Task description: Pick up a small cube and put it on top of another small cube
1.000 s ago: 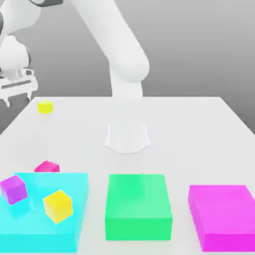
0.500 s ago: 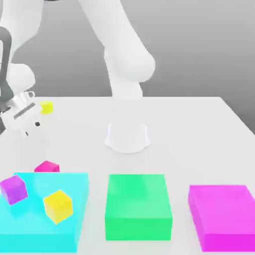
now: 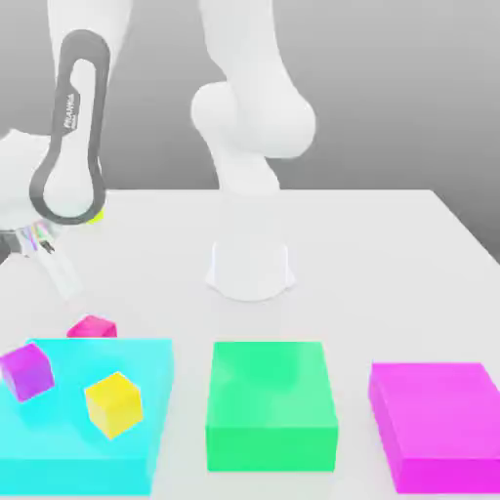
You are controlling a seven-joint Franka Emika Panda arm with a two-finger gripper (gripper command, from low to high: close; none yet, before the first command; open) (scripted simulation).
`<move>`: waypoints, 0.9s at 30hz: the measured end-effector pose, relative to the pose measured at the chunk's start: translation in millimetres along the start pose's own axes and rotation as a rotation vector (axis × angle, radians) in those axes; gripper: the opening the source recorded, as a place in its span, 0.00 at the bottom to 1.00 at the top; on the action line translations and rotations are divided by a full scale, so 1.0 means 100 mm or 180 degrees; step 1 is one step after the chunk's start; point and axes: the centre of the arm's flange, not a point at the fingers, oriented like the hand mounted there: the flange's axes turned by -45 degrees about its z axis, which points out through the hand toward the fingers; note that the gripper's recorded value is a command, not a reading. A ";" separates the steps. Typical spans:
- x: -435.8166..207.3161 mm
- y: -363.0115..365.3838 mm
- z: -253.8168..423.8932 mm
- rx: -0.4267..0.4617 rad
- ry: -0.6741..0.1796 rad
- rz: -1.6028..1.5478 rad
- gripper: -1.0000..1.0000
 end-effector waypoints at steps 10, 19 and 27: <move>0.03 -0.63 0.26 -0.0195 0.0392 -0.0853 1.00; 0.03 -0.62 0.41 -0.0190 0.0387 -0.0843 0.00; -0.03 -0.64 -0.18 -0.0185 0.0389 -0.0810 0.00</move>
